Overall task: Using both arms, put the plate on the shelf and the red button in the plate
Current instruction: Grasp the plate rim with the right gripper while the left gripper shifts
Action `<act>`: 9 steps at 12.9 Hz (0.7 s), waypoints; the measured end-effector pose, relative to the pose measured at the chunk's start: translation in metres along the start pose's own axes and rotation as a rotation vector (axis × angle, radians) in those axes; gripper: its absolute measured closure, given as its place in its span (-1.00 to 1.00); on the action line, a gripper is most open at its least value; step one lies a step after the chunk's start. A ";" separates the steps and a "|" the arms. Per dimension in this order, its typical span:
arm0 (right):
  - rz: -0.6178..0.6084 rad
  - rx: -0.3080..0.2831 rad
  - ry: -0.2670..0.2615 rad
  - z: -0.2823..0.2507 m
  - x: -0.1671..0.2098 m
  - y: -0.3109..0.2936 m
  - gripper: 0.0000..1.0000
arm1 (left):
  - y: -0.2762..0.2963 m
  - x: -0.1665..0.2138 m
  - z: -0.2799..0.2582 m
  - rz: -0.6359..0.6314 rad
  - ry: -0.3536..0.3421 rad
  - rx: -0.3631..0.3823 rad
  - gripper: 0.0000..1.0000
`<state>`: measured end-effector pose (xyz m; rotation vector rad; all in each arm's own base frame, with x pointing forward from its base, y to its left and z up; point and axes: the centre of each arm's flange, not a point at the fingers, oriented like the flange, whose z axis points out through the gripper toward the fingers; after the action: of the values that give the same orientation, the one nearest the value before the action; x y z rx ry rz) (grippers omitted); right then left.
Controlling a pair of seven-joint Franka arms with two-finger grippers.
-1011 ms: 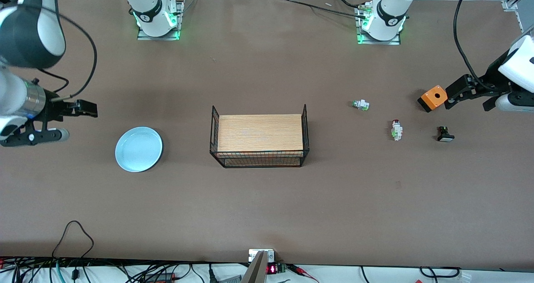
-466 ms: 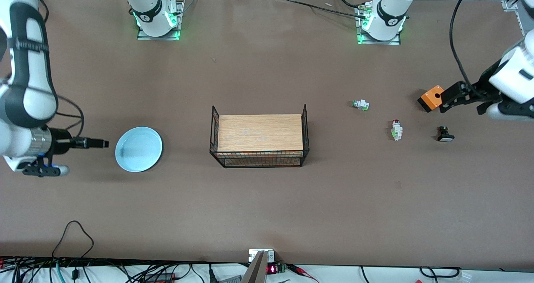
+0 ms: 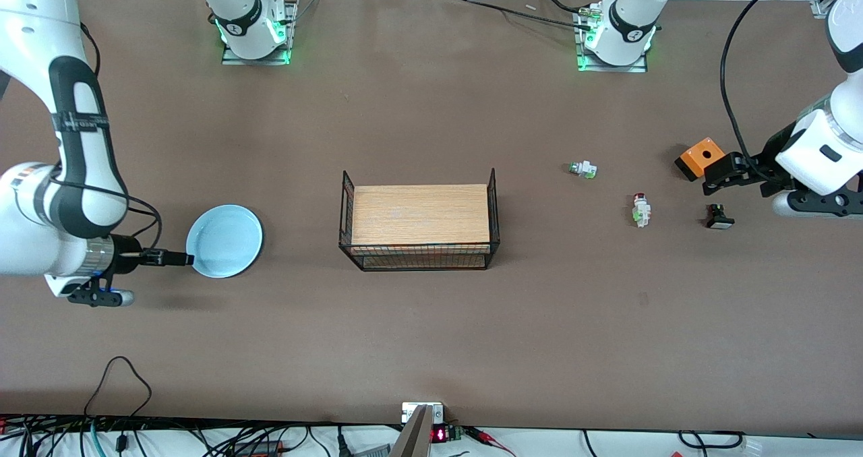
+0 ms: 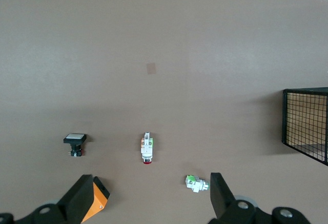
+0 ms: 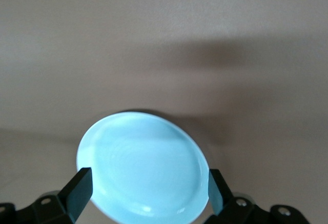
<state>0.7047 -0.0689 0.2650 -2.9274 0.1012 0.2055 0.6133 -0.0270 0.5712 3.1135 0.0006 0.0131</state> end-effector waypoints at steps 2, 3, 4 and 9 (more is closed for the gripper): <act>-0.008 -0.008 0.018 0.021 0.007 0.006 -1.00 | -0.005 0.002 0.003 -0.008 -0.004 0.000 -1.00; -0.014 -0.011 0.025 0.031 0.009 0.009 -1.00 | -0.005 0.003 0.006 -0.008 -0.004 0.000 -1.00; -0.031 -0.014 0.029 0.040 0.012 0.011 -1.00 | -0.005 0.006 0.008 -0.008 0.001 0.000 -1.00; -0.079 -0.021 0.021 0.072 0.015 0.018 -0.88 | -0.006 0.013 0.023 -0.010 -0.011 0.000 -1.00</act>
<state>0.7084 -0.0724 0.1892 -2.9479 -0.0132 0.1639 0.6261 -0.0216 0.5482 3.1139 0.0158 -0.0037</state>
